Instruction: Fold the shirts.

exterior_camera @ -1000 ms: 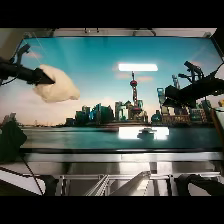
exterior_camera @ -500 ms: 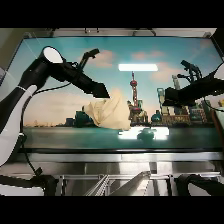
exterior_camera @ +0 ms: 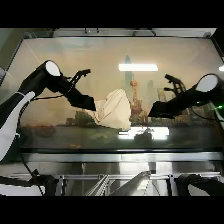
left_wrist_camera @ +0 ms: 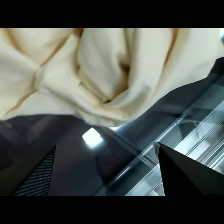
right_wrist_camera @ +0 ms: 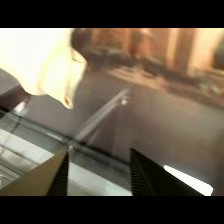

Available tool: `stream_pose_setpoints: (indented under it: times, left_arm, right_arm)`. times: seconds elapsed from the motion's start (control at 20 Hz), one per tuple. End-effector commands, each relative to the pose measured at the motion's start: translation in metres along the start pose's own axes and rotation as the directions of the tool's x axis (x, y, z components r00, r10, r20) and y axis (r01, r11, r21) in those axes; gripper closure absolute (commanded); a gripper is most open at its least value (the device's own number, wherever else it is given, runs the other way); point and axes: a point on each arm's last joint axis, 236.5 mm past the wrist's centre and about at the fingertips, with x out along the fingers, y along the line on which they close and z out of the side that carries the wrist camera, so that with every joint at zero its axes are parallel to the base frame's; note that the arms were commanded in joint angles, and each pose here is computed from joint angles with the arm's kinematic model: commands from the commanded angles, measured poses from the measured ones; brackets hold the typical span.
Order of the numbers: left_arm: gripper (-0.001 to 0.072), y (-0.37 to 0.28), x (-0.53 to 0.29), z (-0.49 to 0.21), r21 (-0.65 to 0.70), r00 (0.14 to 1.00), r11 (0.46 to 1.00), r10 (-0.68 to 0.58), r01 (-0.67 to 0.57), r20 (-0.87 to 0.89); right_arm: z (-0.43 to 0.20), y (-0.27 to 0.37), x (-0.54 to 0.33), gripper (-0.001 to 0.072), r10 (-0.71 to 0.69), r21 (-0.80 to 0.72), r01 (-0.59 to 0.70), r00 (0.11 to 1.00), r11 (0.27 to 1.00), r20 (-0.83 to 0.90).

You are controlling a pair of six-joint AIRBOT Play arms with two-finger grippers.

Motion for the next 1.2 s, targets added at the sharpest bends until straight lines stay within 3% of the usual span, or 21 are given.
stream_pose_setpoints:
  times: [0.0,0.25,0.5,0.55,0.6,0.65,0.7,0.95,1.15]
  left_arm:
    - [-0.0002,0.021,0.021,-0.011,-0.134,0.995,0.987,-0.076,0.085,0.069]
    - [0.0016,0.028,0.053,0.002,-0.158,0.991,0.983,-0.082,0.099,0.110]
    - [0.0018,0.016,0.075,0.030,-0.150,0.975,0.971,-0.164,0.186,0.151]
    - [0.0052,0.014,0.077,0.035,-0.140,0.975,0.972,-0.171,0.191,0.143]
    - [0.0298,0.009,0.079,0.038,-0.123,0.975,0.972,-0.185,0.199,0.121]
    - [0.0605,0.004,0.079,0.039,-0.107,0.974,0.971,-0.203,0.213,0.099]
    - [0.0692,0.001,0.076,0.041,-0.094,0.972,0.970,-0.216,0.224,0.088]
    - [0.0694,-0.014,-0.008,0.054,-0.012,0.959,0.969,-0.243,0.248,0.146]
    - [0.0694,-0.026,-0.119,0.045,0.036,0.938,0.978,-0.208,0.206,0.276]
  right_arm:
    - [0.019,0.034,0.053,0.0347,0.136,-0.083,-0.131,0.989,0.988,0.060]
    - [0.009,0.030,0.119,0.0348,0.208,-0.042,-0.211,0.976,0.977,-0.061]
    - [0.007,0.030,0.127,0.0348,0.228,-0.048,-0.232,0.971,0.971,-0.073]
    - [0.007,0.031,0.127,0.0351,0.235,-0.044,-0.238,0.969,0.970,-0.074]
    - [0.006,0.034,0.126,0.0427,0.246,-0.039,-0.250,0.966,0.967,-0.078]
    - [0.004,0.039,0.124,0.0694,0.267,-0.035,-0.270,0.960,0.962,-0.088]
    - [0.001,0.044,0.122,0.0691,0.289,-0.050,-0.295,0.952,0.954,-0.101]
    - [0.012,0.072,0.045,0.0692,0.397,-0.153,-0.414,0.908,0.897,-0.131]
    - [0.076,0.079,-0.095,0.0693,0.388,-0.319,-0.309,0.895,0.896,0.221]
